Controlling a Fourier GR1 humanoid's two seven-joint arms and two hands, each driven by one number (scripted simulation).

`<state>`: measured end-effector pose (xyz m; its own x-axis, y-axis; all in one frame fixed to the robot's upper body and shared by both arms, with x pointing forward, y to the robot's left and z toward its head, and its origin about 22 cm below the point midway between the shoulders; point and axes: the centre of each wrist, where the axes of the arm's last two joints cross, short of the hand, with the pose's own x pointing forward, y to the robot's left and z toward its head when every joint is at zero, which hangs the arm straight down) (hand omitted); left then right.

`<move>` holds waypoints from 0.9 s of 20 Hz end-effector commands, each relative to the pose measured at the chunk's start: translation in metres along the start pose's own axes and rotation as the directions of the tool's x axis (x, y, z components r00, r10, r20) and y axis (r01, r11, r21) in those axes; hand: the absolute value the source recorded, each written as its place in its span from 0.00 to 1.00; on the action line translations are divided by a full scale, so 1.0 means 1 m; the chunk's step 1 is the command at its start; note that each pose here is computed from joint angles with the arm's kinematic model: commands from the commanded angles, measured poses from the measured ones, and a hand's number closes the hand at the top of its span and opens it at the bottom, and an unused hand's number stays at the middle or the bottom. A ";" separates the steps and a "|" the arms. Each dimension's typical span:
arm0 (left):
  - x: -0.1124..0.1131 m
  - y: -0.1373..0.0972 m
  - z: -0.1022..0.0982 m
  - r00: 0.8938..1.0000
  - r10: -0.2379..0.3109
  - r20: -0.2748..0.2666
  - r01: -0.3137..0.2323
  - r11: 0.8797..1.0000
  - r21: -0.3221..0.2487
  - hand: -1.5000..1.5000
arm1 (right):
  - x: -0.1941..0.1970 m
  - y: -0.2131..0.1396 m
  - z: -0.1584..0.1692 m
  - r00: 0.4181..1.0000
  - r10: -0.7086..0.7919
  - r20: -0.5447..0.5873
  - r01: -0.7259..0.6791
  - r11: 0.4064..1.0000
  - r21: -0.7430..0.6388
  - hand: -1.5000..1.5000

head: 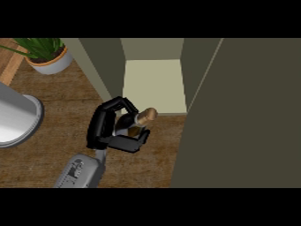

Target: Pick up the wine, place it into the cabinet and close the cabinet

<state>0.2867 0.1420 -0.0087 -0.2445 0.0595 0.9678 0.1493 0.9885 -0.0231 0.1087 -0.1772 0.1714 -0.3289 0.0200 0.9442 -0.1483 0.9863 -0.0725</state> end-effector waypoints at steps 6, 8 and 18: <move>-0.011 -0.010 -0.035 0.998 -0.025 -0.053 0.026 1.000 0.004 1.00 | 0.036 -0.006 0.025 0.995 -0.089 0.035 0.088 0.995 0.036 0.00; -0.010 -0.011 -0.038 0.998 -0.043 -0.046 0.043 0.999 -0.012 1.00 | 0.041 -0.006 0.030 0.994 -0.102 0.035 0.101 0.994 0.030 0.00; -0.005 -0.033 -0.093 0.999 -0.002 -0.051 0.001 1.000 -0.008 1.00 | 0.032 -0.004 0.026 0.994 -0.100 0.048 0.098 0.994 0.057 0.00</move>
<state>0.3608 0.1069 0.0044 -0.2051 0.0477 0.9776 0.1588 0.9872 -0.0148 0.1056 -0.1780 0.1658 -0.3493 0.0076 0.9370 -0.1710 0.9827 -0.0717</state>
